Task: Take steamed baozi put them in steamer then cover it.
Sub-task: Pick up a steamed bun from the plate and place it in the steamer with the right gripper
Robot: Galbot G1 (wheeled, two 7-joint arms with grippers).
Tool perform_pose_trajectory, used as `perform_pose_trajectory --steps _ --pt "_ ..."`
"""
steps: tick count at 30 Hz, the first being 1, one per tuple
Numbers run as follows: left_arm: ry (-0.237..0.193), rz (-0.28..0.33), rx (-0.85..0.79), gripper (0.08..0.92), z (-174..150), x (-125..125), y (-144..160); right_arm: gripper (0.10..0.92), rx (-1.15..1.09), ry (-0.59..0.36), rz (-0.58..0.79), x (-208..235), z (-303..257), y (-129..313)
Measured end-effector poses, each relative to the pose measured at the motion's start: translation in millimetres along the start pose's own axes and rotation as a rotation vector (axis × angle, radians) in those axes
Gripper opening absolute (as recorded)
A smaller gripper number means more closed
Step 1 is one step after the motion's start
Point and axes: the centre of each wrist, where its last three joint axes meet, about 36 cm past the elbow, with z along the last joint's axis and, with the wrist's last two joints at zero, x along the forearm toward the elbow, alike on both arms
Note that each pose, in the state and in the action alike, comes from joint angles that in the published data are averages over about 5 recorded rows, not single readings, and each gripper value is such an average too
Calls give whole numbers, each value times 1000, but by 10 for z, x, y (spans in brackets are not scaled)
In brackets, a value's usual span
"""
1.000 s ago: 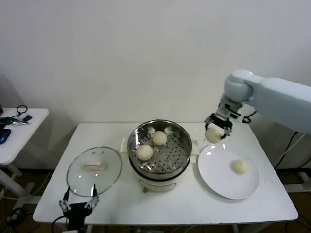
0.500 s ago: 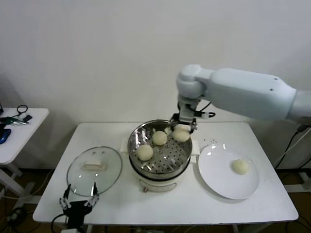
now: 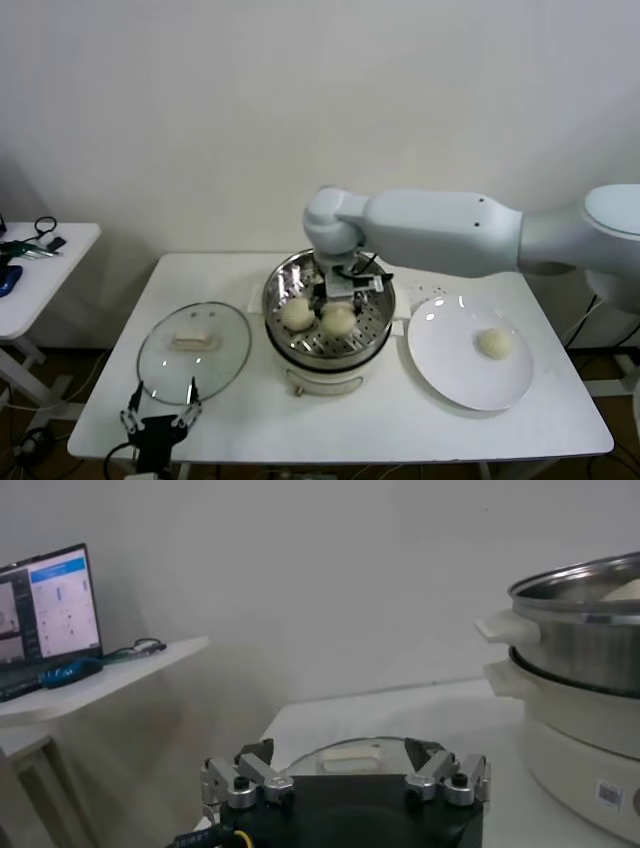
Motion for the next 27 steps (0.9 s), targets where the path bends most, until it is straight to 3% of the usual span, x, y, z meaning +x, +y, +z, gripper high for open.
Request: perform_pose_trajectory --steps 12,17,27 --pt "12 -1 3 823 51 -15 -3 738 34 -28 -5 -227 -100 -75" --pt "14 -1 2 823 60 -15 -4 807 31 -22 0 -229 -100 -72" --pt "13 -3 1 823 79 3 -6 823 -4 -2 31 -84 -25 54"
